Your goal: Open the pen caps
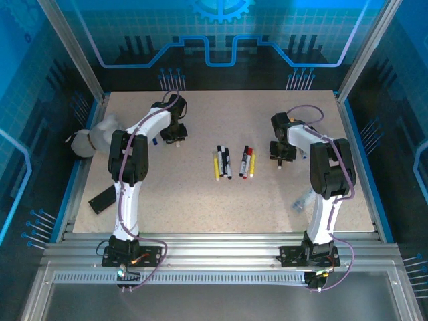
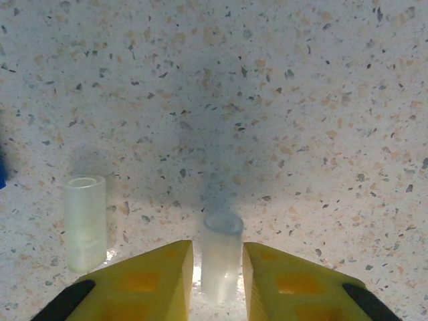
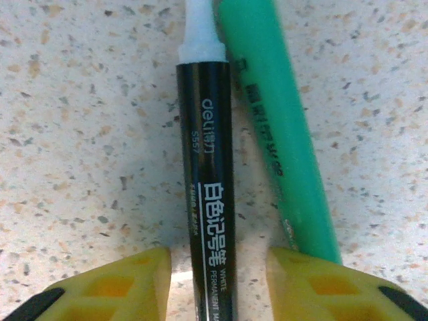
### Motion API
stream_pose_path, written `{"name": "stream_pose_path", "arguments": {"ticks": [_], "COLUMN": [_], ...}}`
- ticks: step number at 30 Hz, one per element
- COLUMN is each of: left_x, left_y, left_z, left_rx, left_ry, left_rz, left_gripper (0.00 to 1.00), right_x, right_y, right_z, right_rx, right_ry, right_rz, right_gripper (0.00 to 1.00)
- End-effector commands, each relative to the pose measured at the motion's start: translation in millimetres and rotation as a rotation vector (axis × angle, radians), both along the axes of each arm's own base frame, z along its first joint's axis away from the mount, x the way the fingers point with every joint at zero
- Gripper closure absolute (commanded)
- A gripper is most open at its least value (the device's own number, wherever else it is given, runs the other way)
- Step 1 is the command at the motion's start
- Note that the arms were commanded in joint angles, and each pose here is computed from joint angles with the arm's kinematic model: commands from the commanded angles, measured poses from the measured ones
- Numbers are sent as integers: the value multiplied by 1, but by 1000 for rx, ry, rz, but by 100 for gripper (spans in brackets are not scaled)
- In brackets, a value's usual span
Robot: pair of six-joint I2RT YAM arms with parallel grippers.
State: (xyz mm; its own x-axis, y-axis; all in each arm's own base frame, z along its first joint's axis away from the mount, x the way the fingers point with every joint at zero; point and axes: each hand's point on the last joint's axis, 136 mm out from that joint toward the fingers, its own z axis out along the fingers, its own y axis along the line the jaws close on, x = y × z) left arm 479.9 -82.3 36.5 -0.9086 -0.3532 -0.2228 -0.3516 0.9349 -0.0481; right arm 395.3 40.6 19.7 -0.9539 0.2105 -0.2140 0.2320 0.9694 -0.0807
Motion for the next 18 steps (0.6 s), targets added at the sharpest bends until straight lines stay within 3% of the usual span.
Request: {"name": "stream_pose_path", "arguments": {"ticks": [1, 10, 18], "left_x": [0, 5, -2], "left_y": [2, -1, -16], "left_z": [12, 48, 84], "left_rx": [9, 4, -16], "left_ry": [-6, -66, -156], "left_rz": [-14, -19, -42], "left_gripper": [72, 71, 70], "right_x": [-8, -6, -7], "right_y": [-14, -9, -7], "right_z": [4, 28, 87], "right_rx": [-44, -8, 18], "right_ry": [46, -22, -171], "right_rz": [-26, -21, -19], "right_gripper": [54, 52, 52]}}
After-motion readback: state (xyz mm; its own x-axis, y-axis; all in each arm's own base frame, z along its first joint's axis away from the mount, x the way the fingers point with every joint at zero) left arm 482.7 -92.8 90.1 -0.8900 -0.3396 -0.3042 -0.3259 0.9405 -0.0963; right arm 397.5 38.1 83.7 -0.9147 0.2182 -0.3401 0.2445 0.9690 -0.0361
